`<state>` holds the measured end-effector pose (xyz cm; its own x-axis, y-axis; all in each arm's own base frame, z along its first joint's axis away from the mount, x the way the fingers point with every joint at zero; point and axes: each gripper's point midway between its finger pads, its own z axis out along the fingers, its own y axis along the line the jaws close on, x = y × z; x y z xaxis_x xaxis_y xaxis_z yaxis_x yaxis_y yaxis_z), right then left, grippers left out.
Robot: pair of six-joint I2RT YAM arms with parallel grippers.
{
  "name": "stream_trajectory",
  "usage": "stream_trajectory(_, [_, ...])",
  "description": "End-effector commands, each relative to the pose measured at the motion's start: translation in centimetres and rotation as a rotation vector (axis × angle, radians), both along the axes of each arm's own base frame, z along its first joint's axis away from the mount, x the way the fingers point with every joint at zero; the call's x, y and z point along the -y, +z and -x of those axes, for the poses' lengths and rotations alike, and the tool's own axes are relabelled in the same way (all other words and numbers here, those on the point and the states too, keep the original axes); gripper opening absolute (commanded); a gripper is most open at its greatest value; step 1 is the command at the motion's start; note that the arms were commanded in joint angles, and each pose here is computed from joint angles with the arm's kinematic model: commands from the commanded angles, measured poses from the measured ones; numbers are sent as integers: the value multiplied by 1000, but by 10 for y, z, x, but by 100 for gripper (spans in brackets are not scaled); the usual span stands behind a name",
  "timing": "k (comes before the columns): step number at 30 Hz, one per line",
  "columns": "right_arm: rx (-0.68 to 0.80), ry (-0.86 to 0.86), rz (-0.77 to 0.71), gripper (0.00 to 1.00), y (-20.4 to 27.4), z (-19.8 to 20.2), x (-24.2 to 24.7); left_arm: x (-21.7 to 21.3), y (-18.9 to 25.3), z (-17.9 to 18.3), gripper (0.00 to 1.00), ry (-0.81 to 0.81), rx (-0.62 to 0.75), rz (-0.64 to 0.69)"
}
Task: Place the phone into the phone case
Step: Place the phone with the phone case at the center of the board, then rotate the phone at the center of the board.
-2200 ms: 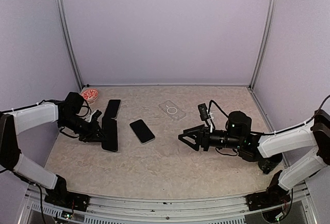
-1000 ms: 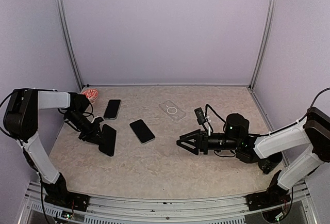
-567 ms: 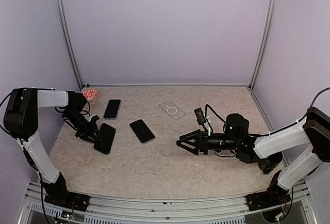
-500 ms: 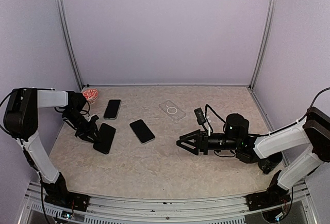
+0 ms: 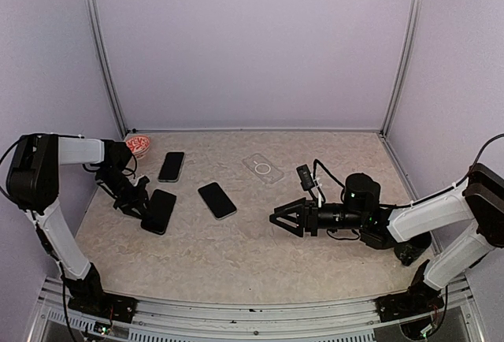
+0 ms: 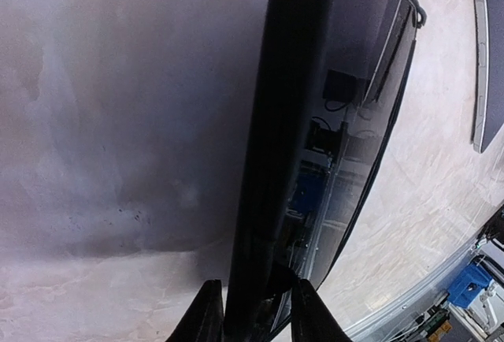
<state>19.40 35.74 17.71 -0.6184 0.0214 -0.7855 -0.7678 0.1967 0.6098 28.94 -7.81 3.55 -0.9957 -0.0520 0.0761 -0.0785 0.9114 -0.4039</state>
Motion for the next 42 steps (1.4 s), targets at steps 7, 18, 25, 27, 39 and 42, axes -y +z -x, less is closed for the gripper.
stream_trajectory(7, [10, 5, -15, 66, 4, -1, 0, -19, -7, -23, 32, 39, 86, -94])
stream_trajectory(18, [18, -10, -3, 66, 2, -3, 1, -20, 7, -27, 36, 51, 128, -99])
stream_trajectory(25, [34, -66, 59, 69, -2, -14, 3, -6, 78, -59, 61, 49, 364, -54])
stream_trajectory(27, [43, -97, 88, 72, -3, -20, 5, 2, 99, -63, 98, 40, 445, -33])
stream_trajectory(39, [54, -342, 298, 100, -13, -66, 23, 2, 204, -60, 99, 96, 923, -97])
stream_trajectory(42, [64, -423, 344, 100, -10, -80, 32, -10, 230, -53, 99, 157, 1053, -129])
